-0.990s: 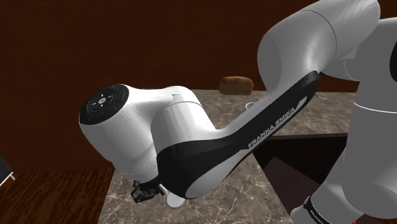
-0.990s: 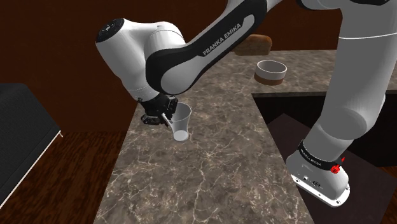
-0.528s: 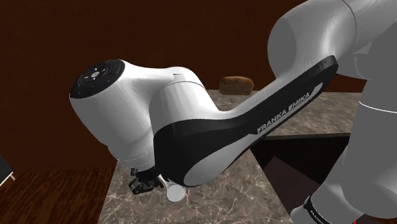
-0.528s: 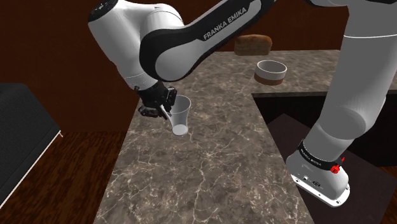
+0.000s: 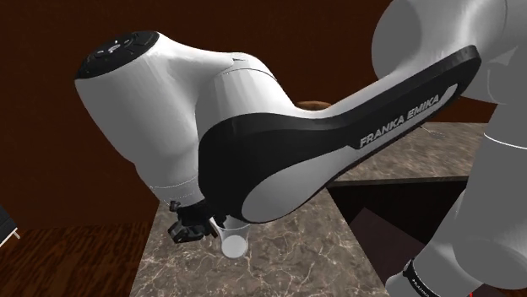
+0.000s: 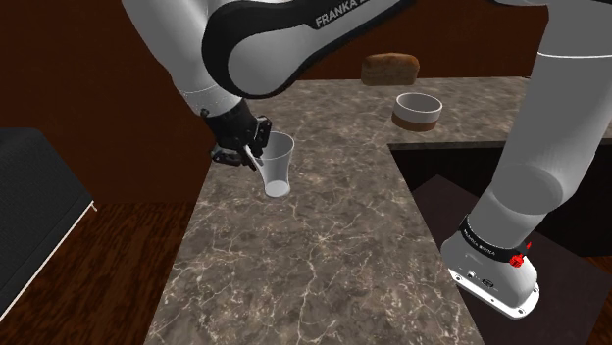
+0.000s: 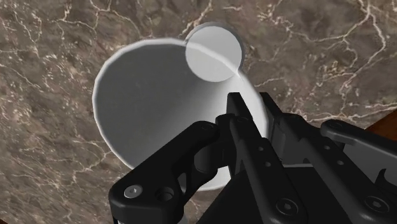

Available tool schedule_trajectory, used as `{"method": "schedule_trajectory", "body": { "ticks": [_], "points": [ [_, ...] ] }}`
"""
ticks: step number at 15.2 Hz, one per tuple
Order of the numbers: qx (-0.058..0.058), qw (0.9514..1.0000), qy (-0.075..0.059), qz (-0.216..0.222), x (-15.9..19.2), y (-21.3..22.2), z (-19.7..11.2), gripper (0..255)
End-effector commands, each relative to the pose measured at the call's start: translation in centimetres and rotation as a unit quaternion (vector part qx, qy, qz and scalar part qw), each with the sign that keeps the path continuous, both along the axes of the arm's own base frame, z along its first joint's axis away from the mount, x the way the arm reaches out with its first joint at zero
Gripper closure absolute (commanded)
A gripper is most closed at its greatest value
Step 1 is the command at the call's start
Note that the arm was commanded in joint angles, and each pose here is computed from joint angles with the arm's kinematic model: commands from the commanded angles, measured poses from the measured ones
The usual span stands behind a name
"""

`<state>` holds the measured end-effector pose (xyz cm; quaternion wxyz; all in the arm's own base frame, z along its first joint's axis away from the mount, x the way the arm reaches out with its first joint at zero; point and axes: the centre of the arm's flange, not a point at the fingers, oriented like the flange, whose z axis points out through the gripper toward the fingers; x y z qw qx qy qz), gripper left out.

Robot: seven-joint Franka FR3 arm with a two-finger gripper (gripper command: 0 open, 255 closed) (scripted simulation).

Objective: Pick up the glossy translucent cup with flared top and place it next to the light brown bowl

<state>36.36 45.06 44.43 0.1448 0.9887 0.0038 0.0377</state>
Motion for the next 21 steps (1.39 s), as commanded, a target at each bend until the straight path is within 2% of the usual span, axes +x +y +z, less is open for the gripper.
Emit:
{"method": "schedule_trajectory", "body": {
  "ticks": [1, 21],
  "points": [
    [0.000, 1.0000, 0.000, 0.000, 0.1, 0.0, 1.2, 255],
    [0.000, 1.0000, 0.000, 0.000, 0.1, 0.0, 11.7, 255]
  ]
}}
